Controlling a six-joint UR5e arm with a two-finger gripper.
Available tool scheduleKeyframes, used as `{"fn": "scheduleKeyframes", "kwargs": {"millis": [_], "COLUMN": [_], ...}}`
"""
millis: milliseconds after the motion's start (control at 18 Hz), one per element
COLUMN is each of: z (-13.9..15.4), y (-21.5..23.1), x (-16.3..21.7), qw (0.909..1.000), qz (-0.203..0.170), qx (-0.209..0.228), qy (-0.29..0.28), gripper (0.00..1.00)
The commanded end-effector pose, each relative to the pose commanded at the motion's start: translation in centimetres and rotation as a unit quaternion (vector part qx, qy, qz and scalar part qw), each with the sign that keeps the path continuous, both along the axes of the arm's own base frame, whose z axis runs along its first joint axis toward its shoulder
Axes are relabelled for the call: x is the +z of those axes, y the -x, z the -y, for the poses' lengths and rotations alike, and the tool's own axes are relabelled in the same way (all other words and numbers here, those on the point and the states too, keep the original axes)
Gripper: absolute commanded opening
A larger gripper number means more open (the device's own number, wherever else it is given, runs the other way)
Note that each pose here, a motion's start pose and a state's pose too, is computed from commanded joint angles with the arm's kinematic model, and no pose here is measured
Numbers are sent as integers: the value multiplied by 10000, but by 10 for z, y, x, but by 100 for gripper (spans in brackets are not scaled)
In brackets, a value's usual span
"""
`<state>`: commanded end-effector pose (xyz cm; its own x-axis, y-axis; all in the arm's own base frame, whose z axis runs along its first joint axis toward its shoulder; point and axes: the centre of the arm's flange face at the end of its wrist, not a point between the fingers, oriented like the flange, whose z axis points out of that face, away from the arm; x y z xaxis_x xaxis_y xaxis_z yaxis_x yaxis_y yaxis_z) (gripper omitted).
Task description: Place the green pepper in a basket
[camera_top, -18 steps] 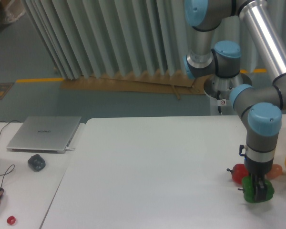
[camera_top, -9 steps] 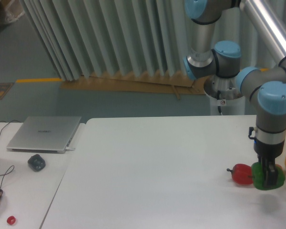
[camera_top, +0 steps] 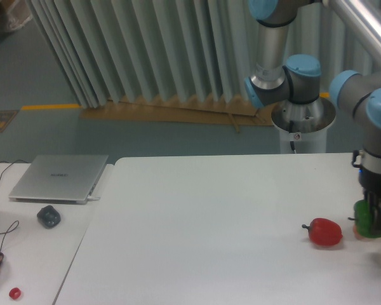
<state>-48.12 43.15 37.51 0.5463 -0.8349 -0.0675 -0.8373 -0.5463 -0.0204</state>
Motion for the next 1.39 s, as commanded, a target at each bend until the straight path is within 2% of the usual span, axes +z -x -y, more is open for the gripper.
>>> {"fn": "scheduleKeyframes", "kwargs": {"millis": [278, 833, 1111, 1389], "z": [20, 73, 111, 136], "y": [10, 55, 87, 106], "x": [16, 23, 5, -8], "qw": [9995, 9985, 9982, 9986], "qz": [-234, -338, -253, -170], "qx": [-162, -388, -491, -440], "qy": [155, 184, 231, 247], "gripper": [51, 49, 49, 49]}}
